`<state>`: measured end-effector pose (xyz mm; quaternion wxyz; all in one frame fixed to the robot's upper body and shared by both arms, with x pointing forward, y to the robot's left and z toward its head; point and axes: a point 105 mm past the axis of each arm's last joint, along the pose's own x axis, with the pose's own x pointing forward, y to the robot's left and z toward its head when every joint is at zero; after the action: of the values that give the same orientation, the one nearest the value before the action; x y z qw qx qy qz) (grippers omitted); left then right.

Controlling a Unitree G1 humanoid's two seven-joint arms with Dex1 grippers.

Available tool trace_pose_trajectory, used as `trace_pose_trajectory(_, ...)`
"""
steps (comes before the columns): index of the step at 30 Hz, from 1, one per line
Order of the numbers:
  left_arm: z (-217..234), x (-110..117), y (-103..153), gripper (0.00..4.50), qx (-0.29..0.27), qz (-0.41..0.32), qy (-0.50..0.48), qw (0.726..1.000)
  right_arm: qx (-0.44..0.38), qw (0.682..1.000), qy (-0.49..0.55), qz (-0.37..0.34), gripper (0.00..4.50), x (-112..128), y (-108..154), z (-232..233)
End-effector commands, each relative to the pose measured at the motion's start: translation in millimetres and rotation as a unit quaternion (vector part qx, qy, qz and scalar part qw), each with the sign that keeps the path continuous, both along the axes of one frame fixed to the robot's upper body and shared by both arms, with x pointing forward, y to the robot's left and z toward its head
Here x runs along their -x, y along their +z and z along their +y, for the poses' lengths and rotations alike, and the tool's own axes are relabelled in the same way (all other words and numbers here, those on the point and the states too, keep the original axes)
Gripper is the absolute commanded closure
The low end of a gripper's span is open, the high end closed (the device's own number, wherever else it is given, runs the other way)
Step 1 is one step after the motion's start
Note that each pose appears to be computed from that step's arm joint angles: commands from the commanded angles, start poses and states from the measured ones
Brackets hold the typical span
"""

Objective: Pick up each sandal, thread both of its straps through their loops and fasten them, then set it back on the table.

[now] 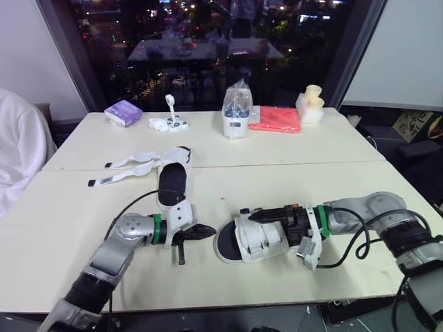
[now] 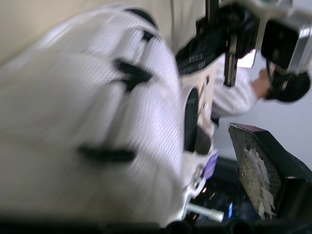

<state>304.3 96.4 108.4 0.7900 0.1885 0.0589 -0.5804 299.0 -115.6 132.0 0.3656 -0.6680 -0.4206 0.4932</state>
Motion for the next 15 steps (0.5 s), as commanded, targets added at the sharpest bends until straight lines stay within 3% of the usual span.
trace_pose_trajectory(1, 7, -4, 18, 4.50, 0.016, -0.025, 0.018, 0.999, -0.002, 1.000, 0.016, -0.008, 1.04, 0, 2, 4)
trace_pose_trajectory(4, 10, -10, 29, 4.50, 0.031, -0.032, 0.036, 0.998, -0.003, 1.000, 0.019, -0.009, 1.80, -2, 0, 6)
trace_pose_trajectory(9, 14, -16, 42, 4.50, 0.047, -0.041, 0.056, 0.997, -0.004, 1.000, 0.018, -0.017, 4.26, -5, 1, 4)
trace_pose_trajectory(10, 15, -16, 43, 4.50, 0.048, -0.041, 0.056, 0.996, -0.004, 1.000, 0.017, -0.020, 4.45, -6, 1, 4)
trace_pose_trajectory(15, 15, -16, 46, 4.50, 0.051, -0.045, 0.060, 0.996, -0.029, 0.999, -0.014, -0.020, 4.45, -14, 10, 0)
